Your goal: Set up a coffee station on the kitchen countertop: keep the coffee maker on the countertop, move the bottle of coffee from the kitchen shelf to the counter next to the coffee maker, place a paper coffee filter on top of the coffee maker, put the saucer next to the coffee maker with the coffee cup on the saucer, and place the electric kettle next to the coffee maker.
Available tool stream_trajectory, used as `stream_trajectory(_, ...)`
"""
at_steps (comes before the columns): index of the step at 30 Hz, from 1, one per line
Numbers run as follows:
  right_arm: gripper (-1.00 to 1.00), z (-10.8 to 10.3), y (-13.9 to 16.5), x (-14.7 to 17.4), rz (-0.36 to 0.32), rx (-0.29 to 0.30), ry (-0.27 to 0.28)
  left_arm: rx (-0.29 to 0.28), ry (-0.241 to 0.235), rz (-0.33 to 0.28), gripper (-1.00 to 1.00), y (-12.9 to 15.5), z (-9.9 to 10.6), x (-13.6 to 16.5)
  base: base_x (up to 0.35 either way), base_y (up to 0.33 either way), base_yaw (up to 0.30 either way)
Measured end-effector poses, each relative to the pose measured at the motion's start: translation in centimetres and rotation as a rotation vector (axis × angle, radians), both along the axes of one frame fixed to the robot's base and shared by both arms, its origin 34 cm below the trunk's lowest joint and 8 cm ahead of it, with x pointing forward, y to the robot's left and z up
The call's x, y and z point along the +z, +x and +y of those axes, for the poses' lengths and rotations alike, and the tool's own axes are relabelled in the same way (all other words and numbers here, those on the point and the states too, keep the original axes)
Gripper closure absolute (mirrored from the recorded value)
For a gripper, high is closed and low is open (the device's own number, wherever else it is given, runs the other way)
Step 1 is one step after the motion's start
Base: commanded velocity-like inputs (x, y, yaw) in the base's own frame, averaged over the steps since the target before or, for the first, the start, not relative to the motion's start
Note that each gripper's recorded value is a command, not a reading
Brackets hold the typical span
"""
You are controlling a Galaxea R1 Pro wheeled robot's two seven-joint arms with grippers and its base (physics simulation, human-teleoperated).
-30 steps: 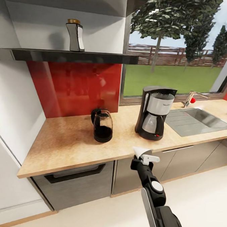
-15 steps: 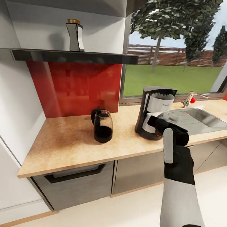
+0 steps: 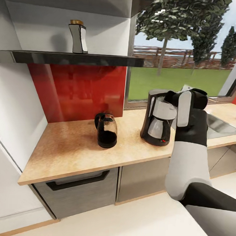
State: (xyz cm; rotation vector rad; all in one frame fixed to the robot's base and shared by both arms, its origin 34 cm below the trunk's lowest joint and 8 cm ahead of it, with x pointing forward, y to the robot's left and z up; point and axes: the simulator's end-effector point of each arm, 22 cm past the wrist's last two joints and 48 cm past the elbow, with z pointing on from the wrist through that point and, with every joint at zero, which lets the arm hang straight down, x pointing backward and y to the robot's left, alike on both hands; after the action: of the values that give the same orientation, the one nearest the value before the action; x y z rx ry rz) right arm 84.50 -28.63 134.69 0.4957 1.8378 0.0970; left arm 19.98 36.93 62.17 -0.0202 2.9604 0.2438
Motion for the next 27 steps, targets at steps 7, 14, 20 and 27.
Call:
stream_trajectory(7,1.00,-1.3,3.4,3.6,0.064,0.000,0.047,0.000,0.006,0.000,-1.00,0.0,0.4,0.1,0.000,0.000,0.000)
stream_trajectory(14,1.00,-3.0,4.1,5.1,0.222,-0.105,-0.026,0.001,0.009,0.000,-1.00,0.0,0.7,0.1,0.000,0.000,0.000)
stream_trajectory(20,1.00,-2.5,3.7,5.6,0.363,-0.143,-0.113,0.002,0.008,0.009,-1.00,-0.4,0.7,0.1,0.000,0.000,0.000)
stream_trajectory(27,1.00,-0.2,3.5,4.9,0.473,-0.089,-0.179,0.002,0.008,0.012,-1.00,-0.6,0.7,0.1,0.000,0.000,0.000)
